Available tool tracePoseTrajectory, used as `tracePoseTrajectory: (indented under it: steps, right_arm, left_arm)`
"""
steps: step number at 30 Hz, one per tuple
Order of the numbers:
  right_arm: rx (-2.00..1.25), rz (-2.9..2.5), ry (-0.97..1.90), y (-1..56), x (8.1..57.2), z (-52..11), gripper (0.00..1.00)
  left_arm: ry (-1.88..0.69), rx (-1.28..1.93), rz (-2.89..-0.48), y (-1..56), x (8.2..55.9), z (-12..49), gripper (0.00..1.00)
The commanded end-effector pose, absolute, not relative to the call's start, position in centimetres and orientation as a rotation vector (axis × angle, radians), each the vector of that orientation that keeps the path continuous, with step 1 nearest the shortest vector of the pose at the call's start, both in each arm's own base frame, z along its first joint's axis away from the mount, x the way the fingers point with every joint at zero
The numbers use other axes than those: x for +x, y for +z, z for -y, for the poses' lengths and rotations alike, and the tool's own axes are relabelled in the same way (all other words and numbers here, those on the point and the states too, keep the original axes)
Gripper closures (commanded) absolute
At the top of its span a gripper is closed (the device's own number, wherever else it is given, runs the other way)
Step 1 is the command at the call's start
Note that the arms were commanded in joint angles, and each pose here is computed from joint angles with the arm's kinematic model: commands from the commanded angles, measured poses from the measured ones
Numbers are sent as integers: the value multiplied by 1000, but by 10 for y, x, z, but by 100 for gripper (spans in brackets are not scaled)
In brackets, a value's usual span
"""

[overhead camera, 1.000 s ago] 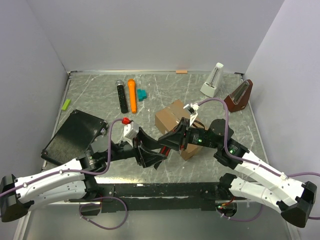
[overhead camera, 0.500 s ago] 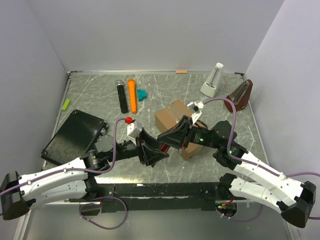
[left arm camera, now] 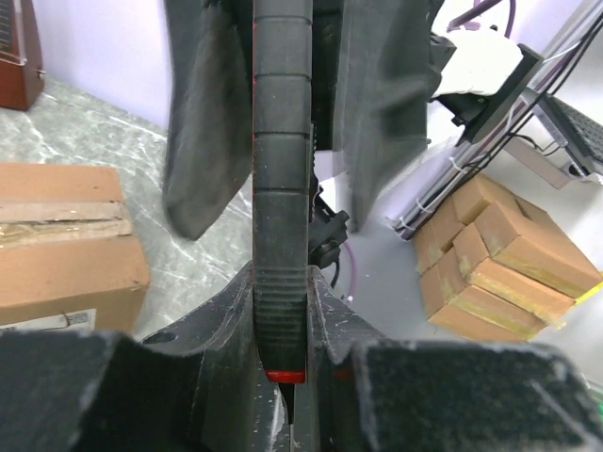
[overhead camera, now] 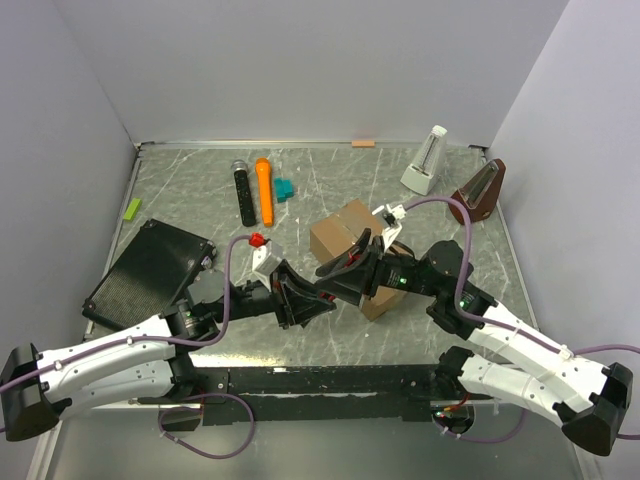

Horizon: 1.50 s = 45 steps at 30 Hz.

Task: Unpack the express box
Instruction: Pick up the knife from the center of the board.

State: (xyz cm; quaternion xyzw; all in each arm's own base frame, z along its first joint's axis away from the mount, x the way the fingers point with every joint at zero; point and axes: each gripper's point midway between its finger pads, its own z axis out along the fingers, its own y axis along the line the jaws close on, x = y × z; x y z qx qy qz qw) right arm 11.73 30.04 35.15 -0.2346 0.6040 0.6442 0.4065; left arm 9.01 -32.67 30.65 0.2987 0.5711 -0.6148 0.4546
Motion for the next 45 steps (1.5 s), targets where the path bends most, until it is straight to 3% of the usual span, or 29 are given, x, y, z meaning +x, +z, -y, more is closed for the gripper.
tracePoseTrajectory:
  steps: [1, 5, 10, 13, 23, 28, 30, 33, 36, 40, 42, 45]
  right_arm:
    - [-628, -1544, 1638, 357, 109, -299, 32]
    - [-642, -1568, 1635, 351, 108, -300, 29]
    - [-647, -1579, 1632, 347, 109, -302, 43]
    - [-651, -1570, 1648, 349, 108, -304, 46]
    - [-669, -1555, 1660, 353, 110, -308, 41]
    - [-668, -1572, 1632, 348, 112, -307, 58]
    - [-662, -1579, 1627, 347, 111, -305, 59]
    - [-638, -1587, 1613, 345, 114, -304, 37]
    - [-626, -1578, 1608, 348, 116, -303, 25]
    - [-624, -1557, 1612, 355, 116, -303, 22]
    - [-633, -1549, 1622, 356, 116, -305, 32]
    - [-642, -1553, 1634, 355, 115, -307, 56]
  left_arm:
    - [-1500, 737, -1291, 329, 90, 319, 99]
    - [-1514, 752, -1286, 331, 88, 320, 99]
    - [-1539, 797, -1294, 328, 83, 326, 99]
    - [-1558, 816, -1298, 326, 81, 328, 99]
    - [-1561, 842, -1306, 324, 80, 332, 99]
    - [-1550, 835, -1306, 324, 81, 329, 99]
    - [-1548, 830, -1306, 324, 82, 327, 99]
    - [-1553, 833, -1305, 322, 80, 325, 99]
    - [-1560, 843, -1311, 320, 79, 325, 99]
    - [-1563, 852, -1315, 319, 78, 326, 99]
    - [-1565, 858, -1319, 318, 78, 326, 99]
    - [-1565, 858, -1323, 317, 78, 327, 99]
